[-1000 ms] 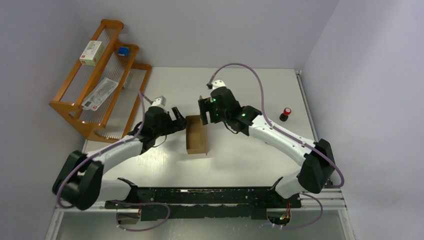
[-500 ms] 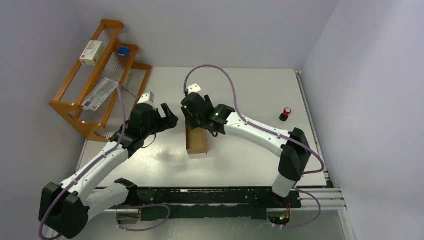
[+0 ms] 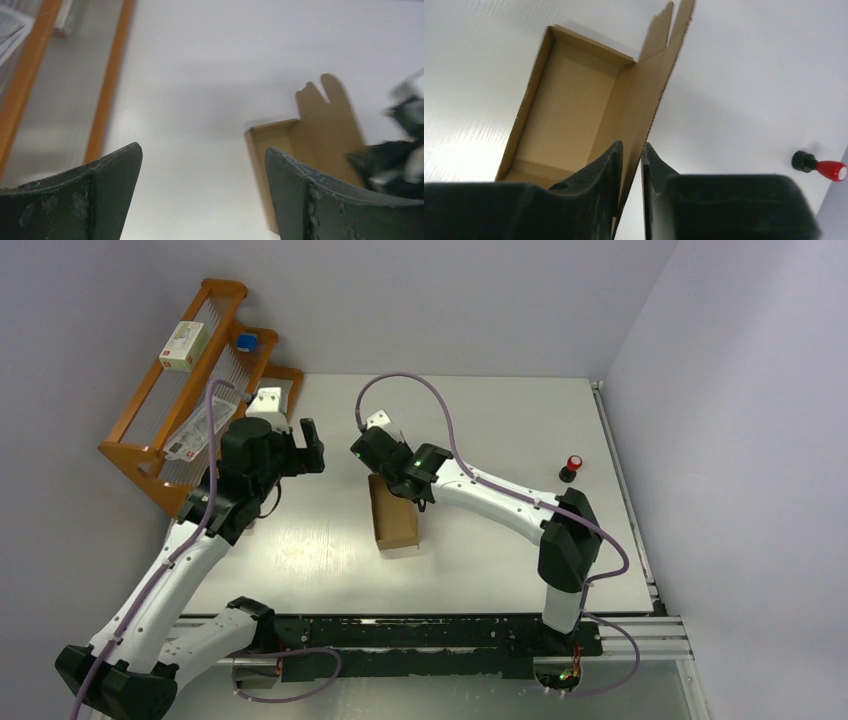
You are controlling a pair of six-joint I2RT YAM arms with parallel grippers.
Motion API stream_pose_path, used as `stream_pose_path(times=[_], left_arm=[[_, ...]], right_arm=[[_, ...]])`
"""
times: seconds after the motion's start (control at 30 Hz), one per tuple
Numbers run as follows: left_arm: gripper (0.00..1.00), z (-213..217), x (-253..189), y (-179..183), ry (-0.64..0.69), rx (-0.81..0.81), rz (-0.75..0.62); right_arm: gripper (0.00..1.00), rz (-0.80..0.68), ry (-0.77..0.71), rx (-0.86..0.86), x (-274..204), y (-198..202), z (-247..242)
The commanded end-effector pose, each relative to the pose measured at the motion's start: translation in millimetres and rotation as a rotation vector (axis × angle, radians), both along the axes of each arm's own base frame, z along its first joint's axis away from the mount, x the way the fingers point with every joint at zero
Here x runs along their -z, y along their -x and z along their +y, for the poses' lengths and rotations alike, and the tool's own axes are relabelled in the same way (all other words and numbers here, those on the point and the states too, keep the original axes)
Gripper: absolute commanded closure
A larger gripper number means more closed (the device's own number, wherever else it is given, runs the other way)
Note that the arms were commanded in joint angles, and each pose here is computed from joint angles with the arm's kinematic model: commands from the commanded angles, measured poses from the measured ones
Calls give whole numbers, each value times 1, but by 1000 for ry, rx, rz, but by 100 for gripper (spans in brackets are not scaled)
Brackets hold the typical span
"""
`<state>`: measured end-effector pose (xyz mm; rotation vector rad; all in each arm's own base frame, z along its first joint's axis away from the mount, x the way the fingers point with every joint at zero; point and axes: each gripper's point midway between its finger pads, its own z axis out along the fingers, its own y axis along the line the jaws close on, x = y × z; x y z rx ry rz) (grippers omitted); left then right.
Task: Fold the paper box
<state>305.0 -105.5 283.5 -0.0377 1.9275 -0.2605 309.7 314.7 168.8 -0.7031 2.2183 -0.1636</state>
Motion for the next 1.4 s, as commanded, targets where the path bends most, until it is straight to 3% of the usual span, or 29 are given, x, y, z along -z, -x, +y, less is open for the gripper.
stream_pose_path(times=[0.0, 0.1, 0.3, 0.57, 0.83, 0.93, 1.13, 1.37], left_arm=[[3, 40, 34, 4, -160, -76, 87], [3, 43, 30, 6, -154, -82, 67], [3, 48, 31, 8, -154, -98, 60], [3, 44, 32, 9, -148, -63, 56], [3, 28, 37, 6, -137, 45, 56], [3, 17, 42, 3, -141, 114, 65], [5, 6, 53, -12, -182, 184, 107], [6, -2, 57, -35, -260, 244, 182]], right_arm=[[81, -25, 81, -82, -10, -7, 1], [92, -22, 97, -148, -11, -14, 4], [100, -28, 56, -330, -22, -30, 17], [100, 44, -86, -767, -23, -41, 38], [97, 82, 50, -983, 10, -53, 34], [91, 87, 59, -1021, 15, -58, 36], [60, 19, 37, -951, -10, -71, 34], [45, -88, 56, -739, -42, -71, -8]])
